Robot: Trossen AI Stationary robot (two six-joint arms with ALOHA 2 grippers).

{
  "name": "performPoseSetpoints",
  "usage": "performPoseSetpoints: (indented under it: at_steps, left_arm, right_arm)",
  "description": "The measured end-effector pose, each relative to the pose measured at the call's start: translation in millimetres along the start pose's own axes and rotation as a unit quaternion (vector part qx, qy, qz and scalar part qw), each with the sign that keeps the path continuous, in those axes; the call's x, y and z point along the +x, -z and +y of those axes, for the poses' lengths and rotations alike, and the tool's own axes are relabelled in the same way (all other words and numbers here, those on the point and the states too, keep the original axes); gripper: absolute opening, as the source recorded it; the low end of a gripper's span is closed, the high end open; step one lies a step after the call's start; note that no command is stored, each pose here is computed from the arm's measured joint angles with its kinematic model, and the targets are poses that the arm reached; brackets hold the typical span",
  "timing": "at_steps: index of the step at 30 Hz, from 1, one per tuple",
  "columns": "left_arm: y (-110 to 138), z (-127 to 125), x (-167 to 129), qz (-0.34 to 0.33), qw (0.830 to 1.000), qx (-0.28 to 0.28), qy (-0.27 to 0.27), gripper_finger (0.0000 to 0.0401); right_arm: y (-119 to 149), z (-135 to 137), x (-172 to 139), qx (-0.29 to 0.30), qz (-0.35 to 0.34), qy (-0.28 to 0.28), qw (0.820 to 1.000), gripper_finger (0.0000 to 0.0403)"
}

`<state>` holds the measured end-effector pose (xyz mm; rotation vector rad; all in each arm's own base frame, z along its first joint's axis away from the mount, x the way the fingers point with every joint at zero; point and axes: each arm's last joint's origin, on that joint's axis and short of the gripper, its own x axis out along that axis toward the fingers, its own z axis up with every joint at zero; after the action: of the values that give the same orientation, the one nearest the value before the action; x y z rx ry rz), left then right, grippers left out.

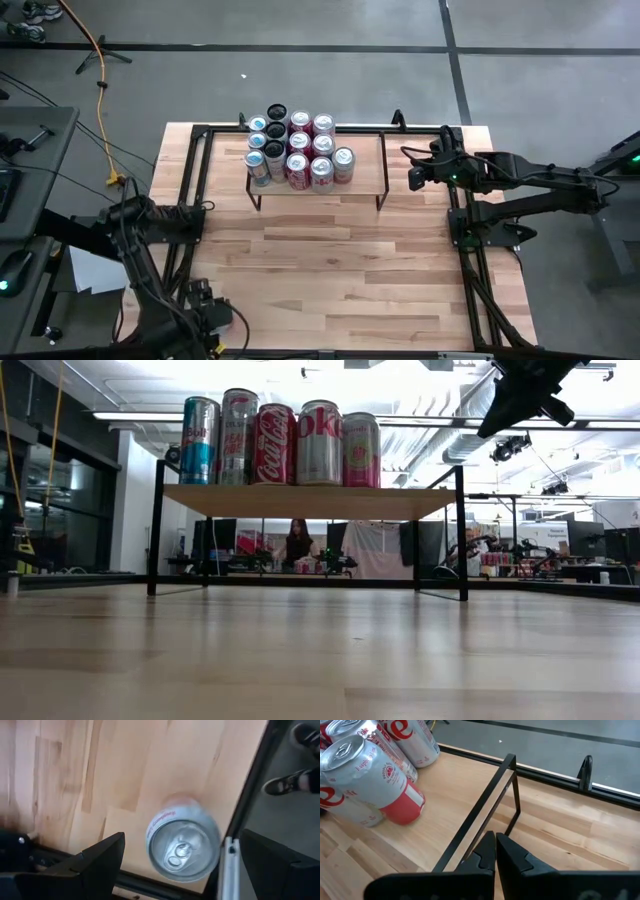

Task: Place canned beverage on shelf
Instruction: Put the pink-white soda can aligned with the other pink-white soda can on the shelf

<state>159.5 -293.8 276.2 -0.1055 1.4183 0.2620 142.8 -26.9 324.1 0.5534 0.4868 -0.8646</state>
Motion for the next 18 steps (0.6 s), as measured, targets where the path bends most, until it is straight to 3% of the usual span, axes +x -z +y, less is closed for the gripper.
performPoseSetpoints:
  at_steps: [6,18]
  left_arm:
    - [6.0,-1.3,19.3,0.041,0.999,-0.009,0.011,0.0329]
    - [8.8,-1.7,48.2,0.036,0.999,-0.012,0.014,0.0327]
  right_arm:
    - [0.1,0.0,0.0,0.002,0.001,-0.001,1.0,0.0]
    - [0.0,0.0,0.0,0.005,0.0,0.0,1.0,0.0]
